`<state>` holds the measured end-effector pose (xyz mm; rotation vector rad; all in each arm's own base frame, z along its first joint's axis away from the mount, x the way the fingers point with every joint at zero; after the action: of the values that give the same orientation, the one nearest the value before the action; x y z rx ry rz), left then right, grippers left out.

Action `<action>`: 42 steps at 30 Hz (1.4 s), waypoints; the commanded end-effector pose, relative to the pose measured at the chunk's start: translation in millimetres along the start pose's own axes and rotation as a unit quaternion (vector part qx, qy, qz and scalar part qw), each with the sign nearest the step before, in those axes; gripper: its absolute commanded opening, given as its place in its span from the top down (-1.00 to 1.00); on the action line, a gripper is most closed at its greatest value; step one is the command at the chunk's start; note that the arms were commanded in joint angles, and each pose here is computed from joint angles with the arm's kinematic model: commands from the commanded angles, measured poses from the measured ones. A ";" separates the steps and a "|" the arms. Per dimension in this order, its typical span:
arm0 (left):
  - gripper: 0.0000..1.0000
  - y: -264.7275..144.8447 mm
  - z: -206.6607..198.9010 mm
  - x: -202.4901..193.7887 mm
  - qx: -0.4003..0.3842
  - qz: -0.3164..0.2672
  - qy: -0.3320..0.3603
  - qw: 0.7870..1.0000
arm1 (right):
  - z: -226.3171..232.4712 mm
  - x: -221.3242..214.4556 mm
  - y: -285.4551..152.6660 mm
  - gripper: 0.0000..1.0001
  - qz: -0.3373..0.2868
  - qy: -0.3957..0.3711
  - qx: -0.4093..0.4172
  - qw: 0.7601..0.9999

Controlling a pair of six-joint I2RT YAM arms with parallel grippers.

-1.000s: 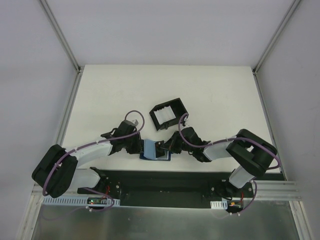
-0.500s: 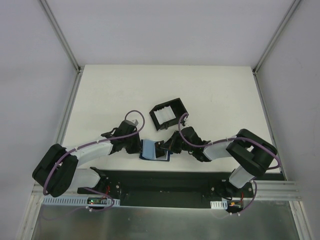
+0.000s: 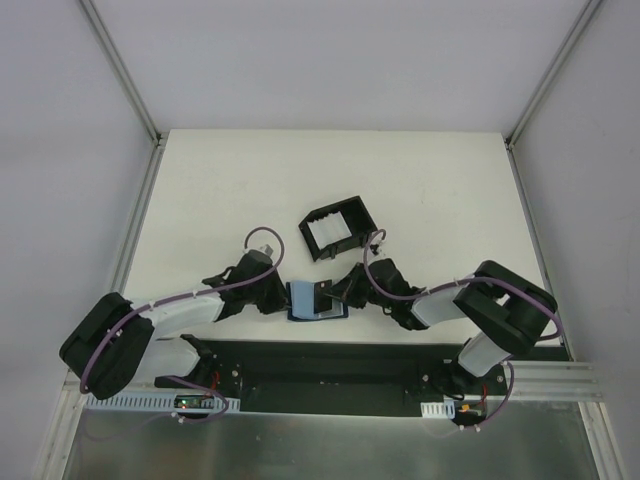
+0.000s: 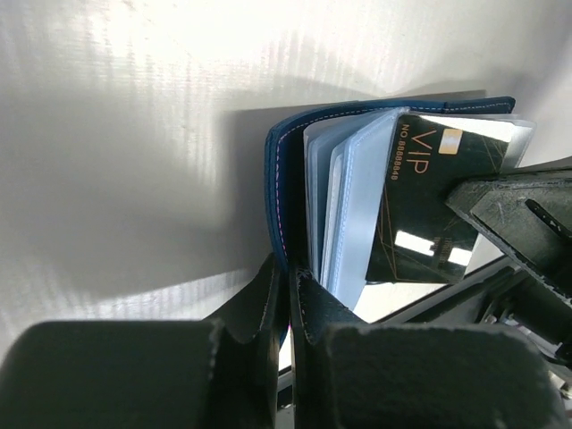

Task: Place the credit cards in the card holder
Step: Insert the credit card into the card holder.

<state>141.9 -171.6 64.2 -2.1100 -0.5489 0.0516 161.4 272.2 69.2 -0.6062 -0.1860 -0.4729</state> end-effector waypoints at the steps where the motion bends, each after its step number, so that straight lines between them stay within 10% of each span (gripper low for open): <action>1: 1.00 8.0 40.2 -20.2 0.101 0.026 -0.004 0.995 | 10.9 9.5 -0.9 0.99 -0.026 -0.001 0.031 0.999; 42: 1.00 18.3 46.7 -6.3 0.121 0.032 0.083 0.989 | 0.4 -1.1 8.6 0.99 0.066 0.010 0.058 0.996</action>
<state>155.9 -185.9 59.4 -2.1411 -0.4744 -0.0725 168.6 265.6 61.0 -0.4980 -0.1219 -0.4303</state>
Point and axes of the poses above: each gripper's point midway between its finger pads, its own y axis out along the fingers, its own z axis along the line the jaws close on, x = y × z, the point moved 7 cm from there along -y, back along the fingers, and after that the axes turned 6 degrees about -y, right-handed, at the moved point
